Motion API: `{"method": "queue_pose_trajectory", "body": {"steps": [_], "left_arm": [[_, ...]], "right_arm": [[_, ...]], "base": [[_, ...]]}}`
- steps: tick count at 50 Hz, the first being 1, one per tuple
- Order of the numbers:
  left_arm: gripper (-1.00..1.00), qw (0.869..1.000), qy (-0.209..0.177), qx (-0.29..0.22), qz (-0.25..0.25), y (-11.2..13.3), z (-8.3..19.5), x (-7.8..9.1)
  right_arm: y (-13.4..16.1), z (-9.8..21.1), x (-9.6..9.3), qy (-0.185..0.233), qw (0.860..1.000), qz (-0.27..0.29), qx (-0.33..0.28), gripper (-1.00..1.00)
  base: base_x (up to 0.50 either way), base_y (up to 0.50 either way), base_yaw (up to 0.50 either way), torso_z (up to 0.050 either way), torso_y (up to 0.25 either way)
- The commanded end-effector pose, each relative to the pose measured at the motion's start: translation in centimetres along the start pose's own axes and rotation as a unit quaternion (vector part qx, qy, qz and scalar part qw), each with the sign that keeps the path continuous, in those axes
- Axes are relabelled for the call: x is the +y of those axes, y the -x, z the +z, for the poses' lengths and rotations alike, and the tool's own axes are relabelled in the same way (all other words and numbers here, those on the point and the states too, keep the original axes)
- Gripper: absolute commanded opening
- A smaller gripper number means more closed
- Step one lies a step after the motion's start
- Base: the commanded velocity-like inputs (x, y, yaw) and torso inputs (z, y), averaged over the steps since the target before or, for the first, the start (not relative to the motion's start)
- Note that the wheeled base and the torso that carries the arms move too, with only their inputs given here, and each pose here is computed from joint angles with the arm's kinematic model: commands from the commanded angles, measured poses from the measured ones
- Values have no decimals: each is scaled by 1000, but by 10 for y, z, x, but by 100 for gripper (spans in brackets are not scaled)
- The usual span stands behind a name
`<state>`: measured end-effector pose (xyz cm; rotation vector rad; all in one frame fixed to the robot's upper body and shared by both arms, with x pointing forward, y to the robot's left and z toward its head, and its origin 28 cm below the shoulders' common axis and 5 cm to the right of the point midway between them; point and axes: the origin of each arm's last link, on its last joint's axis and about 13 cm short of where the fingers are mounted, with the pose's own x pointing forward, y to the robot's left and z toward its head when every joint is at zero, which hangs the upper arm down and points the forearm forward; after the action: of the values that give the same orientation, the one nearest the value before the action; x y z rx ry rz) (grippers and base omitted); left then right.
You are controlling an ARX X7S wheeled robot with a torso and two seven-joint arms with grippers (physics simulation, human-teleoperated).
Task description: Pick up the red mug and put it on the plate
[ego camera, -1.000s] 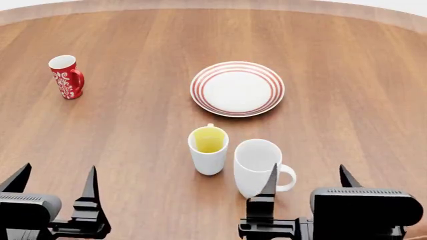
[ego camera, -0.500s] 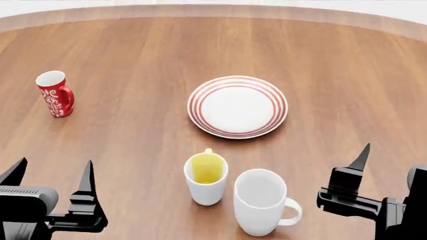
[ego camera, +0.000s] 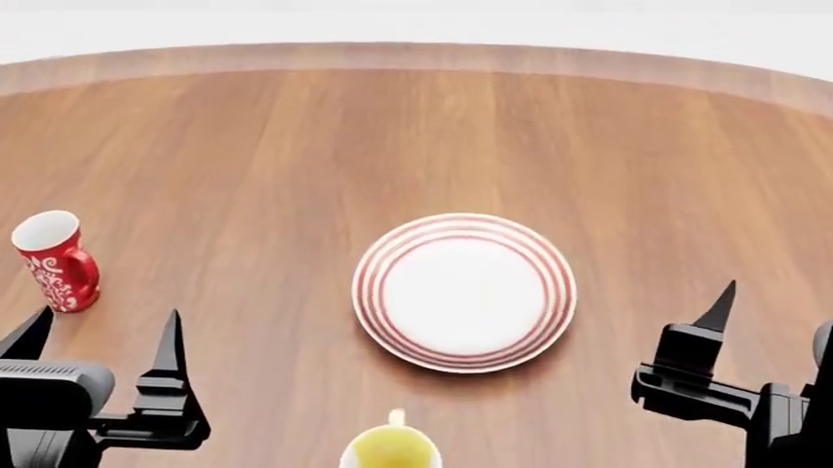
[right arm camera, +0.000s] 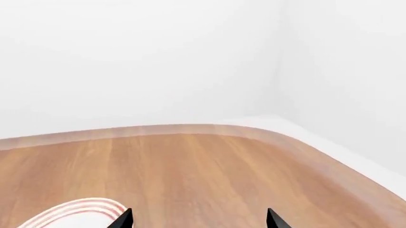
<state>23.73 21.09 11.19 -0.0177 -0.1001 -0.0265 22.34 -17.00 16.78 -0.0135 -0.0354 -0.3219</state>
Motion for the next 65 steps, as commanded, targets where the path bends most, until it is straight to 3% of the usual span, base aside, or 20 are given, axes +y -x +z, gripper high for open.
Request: {"method": "queue_pose_trajectory", "body": {"steps": [1, 31, 41, 44, 59, 61, 64, 65], "left_arm": [[100, 1000, 0, 1, 2, -1, -2, 1], [100, 1000, -3, 3, 1, -1, -4, 0], [100, 1000, -2, 5, 4, -2, -5, 0], [100, 1000, -2, 5, 4, -2, -6, 1], [100, 1000, -2, 9, 7, -3, -7, 1], [100, 1000, -3, 10, 16, -3, -7, 1], [100, 996, 6, 28, 80, -12, -10, 3], [100, 992, 11, 42, 122, -17, -12, 5]], "right_arm": [[-1, -1, 0, -1, 1000, 2, 3, 100], [-4, -7, 2, 0, 1000, 0, 12, 100], [-3, -9, 3, 10, 1000, 8, 11, 100], [-1, -8, 3, 6, 999, 38, 4, 100], [-5, -12, 3, 9, 1000, 15, 18, 100], [-4, -12, 3, 10, 1000, 14, 18, 100], [-4, -12, 3, 9, 1000, 13, 18, 100], [-5, -13, 3, 9, 1000, 14, 19, 100]], "base": [[500, 0, 0, 0, 0], [495, 0, 0, 0, 1], [0, 0, 0, 0, 1], [74, 0, 0, 0, 0], [233, 0, 0, 0, 0], [0, 0, 0, 0, 0], [0, 0, 0, 0, 0], [0, 0, 0, 0, 0]]}}
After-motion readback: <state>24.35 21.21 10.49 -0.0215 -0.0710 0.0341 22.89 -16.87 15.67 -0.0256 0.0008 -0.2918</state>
